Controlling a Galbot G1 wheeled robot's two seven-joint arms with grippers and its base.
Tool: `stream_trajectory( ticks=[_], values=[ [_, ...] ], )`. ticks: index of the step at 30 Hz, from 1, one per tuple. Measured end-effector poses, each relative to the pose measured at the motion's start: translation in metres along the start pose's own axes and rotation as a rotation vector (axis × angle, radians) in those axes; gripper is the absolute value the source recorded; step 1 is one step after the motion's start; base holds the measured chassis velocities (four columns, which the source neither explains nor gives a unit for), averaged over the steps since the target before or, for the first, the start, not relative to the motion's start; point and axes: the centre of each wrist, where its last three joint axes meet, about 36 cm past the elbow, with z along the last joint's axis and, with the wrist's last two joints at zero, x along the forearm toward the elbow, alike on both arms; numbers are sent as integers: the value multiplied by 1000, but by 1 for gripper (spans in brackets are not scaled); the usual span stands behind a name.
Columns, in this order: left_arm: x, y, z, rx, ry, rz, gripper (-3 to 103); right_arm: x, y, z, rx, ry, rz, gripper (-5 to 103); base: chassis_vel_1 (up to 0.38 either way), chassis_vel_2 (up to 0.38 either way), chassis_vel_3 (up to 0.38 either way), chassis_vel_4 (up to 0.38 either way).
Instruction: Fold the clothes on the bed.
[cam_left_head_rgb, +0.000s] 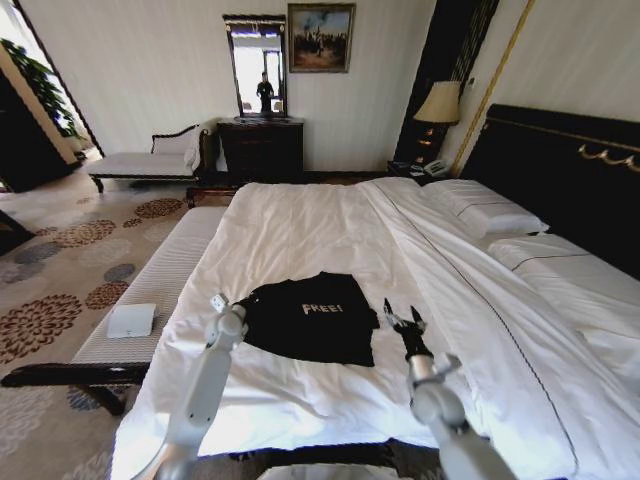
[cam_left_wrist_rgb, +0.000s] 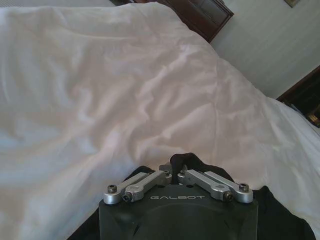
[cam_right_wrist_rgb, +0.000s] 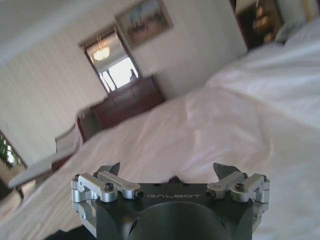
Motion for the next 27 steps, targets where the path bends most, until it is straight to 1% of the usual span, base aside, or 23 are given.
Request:
stream_trajectory(
  ticks=[1, 2, 3, 4, 6, 7, 8, 10, 11, 12, 13, 14, 15, 17, 18, 19, 22, 23, 25, 27],
  values=[
    [3, 1, 1, -3, 0, -1, 0, -9, 2, -4, 0, 26, 0, 100, 0, 0, 0, 0],
    [3, 1, 1, -3, 0, -1, 0, -9, 2, -4, 0, 26, 0, 100, 0, 0, 0, 0],
    [8, 4, 3, -6, 0, -5, 0, -23, 4, -8, 6, 67, 1, 100, 0, 0, 0, 0],
    [16, 10, 6, -12, 0, -14, 0, -43, 10, -7, 17, 140, 1, 100, 0, 0, 0, 0],
    [25, 18, 9, -18, -2, -26, 0, -63, 17, -6, 39, 208, 8, 100, 0, 0, 0, 0],
    [25, 18, 9, -18, -2, -26, 0, -63, 17, -6, 39, 208, 8, 100, 0, 0, 0, 0],
    [30, 23, 10, -22, -5, -32, 0, -76, 23, -4, 61, 247, 11, 100, 0, 0, 0, 0],
    [39, 30, 14, -26, -11, -41, 0, -101, 36, 1, 112, 291, 13, 100, 0, 0, 0, 0],
    [43, 32, 15, -26, -14, -43, 0, -111, 42, 3, 135, 297, 16, 100, 0, 0, 0, 0],
    [43, 32, 15, -26, -14, -43, 0, -111, 42, 3, 135, 297, 16, 100, 0, 0, 0, 0],
    [46, 34, 16, -26, -17, -43, 0, -118, 47, 6, 151, 301, 17, 100, 0, 0, 0, 0],
    [50, 35, 18, -26, -21, -41, 0, -127, 55, 11, 172, 306, 17, 100, 0, 0, 0, 0],
    [61, 38, 20, -23, -29, -38, 0, -142, 73, 24, 202, 317, 13, 100, 0, 0, 0, 0],
    [70, 39, 21, -24, -35, -34, 0, -154, 90, 32, 226, 320, -1, 100, 0, 0, 0, 0],
    [70, 39, 21, -24, -35, -34, 0, -154, 90, 32, 226, 320, -1, 100, 0, 0, 0, 0],
    [77, 40, 22, -27, -40, -31, 0, -160, 99, 38, 246, 325, -10, 100, 0, 0, 0, 0],
    [94, 40, 23, -42, -49, -19, 0, -176, 113, 53, 325, 343, -16, 100, 0, 0, 0, 0],
    [94, 40, 23, -42, -49, -19, 0, -176, 113, 53, 325, 343, -16, 100, 0, 0, 0, 0],
    [102, 41, 25, -49, -49, -14, 0, -184, 117, 64, 394, 346, -10, 100, 0, 0, 0, 0],
    [108, 42, 28, -53, -46, -11, 0, -192, 118, 76, 491, 337, 2, 100, 0, 0, 0, 0]
  ],
)
